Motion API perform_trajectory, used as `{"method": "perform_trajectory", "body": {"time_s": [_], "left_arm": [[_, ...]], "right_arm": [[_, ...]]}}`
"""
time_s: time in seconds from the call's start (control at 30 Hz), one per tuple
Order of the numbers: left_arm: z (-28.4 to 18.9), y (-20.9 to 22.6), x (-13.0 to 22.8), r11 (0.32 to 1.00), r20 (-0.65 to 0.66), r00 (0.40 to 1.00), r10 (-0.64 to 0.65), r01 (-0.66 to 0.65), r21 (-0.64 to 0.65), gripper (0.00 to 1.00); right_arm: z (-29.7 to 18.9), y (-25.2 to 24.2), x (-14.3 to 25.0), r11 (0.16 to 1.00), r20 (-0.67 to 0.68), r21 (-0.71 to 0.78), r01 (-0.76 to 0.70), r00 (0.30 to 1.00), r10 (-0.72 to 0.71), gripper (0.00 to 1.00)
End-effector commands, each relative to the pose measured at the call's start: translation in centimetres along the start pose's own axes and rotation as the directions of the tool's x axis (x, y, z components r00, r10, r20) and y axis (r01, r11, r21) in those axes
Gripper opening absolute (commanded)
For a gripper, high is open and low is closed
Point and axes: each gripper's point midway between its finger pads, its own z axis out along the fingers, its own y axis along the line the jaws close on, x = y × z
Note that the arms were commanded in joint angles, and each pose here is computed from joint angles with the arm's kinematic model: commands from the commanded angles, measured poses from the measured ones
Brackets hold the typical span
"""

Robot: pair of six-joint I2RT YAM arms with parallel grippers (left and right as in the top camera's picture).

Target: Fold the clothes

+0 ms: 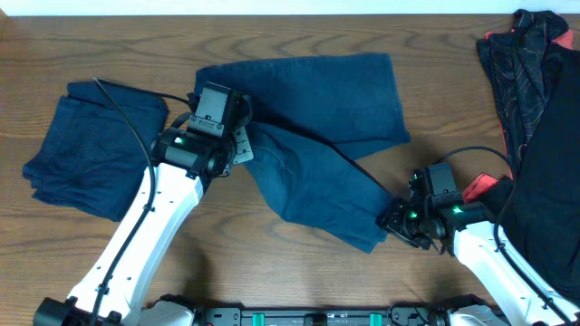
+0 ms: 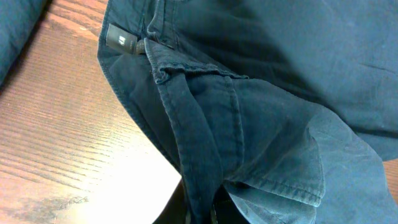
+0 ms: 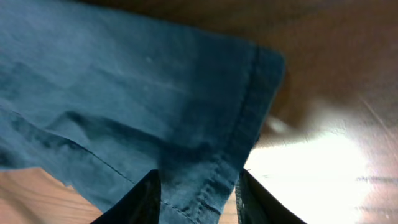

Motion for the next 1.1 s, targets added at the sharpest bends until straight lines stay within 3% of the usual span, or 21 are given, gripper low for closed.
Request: {"method": "perform_trajectory", "body": {"time_s": [0.0,0.23,0.67,0.87,1.07], "left_arm": [[0.1,0.1,-0.1,1.000,-0.002,1.000,-0.002,0.002,-0.006,0.06],[0.1,0.1,-0.2,1.000,-0.002,1.000,-0.002,0.002,-0.006,0.06],[0.1,0.1,-0.1,1.000,-0.003,1.000,-0.002,0.002,-0.006,0.06],[0.1,0.1,-0.1,1.000,-0.003,1.000,-0.001,0.001,-0.007,0.06],[0.1,0.2,-0.1,1.000,-0.003,1.000,-0.002,0.002,-0.007,0.06]], "right_arm": [[-0.1,0.3,-0.2,1.000,0.021,-0.008,-0.009,1.000,0.009,0.34],[0.1,0.7,-1.1,1.000,0.051,-0.025,-0.018,0.999,0.019,0.23],[1.8,0.1,0.1,0.999,-0.018,0.025,-0.034,0.999,0.035,0.22],[2.1,0.9,-0.8,1.000,0.010,-0.006,-0.023,1.000,0.023,0.19],[2.0,1.7,-1.6,0.999,0.045,-0.036,-0.022,0.999,0.024,0.01]]}}
